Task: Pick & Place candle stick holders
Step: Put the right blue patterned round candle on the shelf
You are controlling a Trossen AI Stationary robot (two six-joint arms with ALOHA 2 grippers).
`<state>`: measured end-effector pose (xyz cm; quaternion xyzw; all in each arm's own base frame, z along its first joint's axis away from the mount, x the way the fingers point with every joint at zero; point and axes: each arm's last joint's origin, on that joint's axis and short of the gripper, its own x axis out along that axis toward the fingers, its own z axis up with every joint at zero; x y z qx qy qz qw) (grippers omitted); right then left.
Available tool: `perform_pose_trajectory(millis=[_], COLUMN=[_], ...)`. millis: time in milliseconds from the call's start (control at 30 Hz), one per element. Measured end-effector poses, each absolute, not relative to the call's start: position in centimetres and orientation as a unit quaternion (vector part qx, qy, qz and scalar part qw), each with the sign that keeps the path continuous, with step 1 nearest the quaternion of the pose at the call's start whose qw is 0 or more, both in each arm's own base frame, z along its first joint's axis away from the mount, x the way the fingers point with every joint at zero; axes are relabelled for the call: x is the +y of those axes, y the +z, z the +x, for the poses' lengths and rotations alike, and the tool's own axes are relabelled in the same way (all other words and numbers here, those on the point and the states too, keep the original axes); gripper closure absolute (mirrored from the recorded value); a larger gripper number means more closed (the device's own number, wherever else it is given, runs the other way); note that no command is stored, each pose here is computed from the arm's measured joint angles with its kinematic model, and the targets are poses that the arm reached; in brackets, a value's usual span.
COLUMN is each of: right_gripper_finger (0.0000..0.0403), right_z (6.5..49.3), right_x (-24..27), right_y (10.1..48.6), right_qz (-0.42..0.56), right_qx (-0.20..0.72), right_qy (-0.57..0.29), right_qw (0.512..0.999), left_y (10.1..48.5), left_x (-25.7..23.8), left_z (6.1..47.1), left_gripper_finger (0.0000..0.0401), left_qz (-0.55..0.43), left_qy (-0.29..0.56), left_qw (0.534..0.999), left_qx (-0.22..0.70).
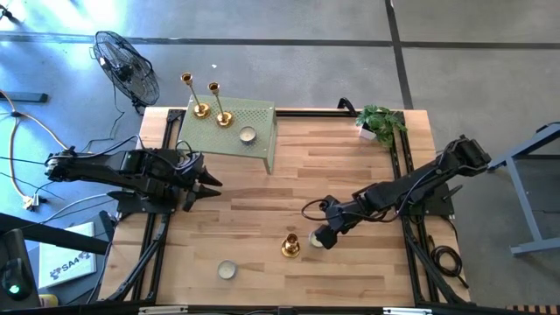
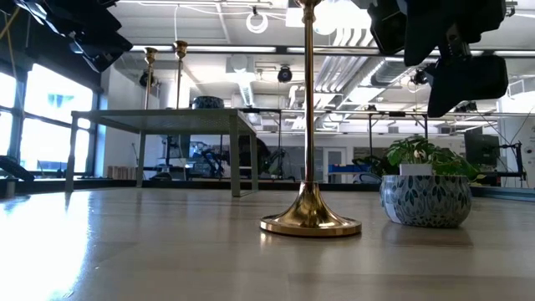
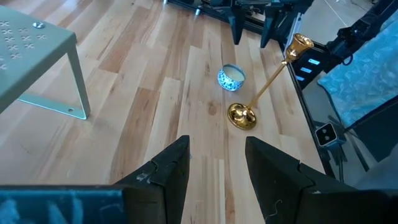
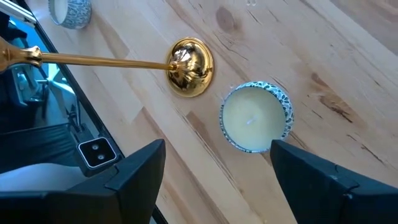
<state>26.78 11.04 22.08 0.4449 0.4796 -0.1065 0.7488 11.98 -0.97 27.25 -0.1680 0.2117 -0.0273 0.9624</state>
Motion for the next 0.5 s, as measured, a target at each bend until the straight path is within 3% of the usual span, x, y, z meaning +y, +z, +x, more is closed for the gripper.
perform_pose_trajectory(millis=[500], right_gripper_finger=[0.0025], right_z=[26.81], right_x=[10.97], right_y=[22.09], right_qz=[0.433], right_qx=[0.473], right_qy=[-0.109], right_qw=[0.76], left_y=[27.26], left_x=[-0.97], left_z=[11.99], left_gripper_finger=[0.0247], left_qz=[-0.168], left_qy=[-0.025], left_qw=[0.963], left_qx=[0.211])
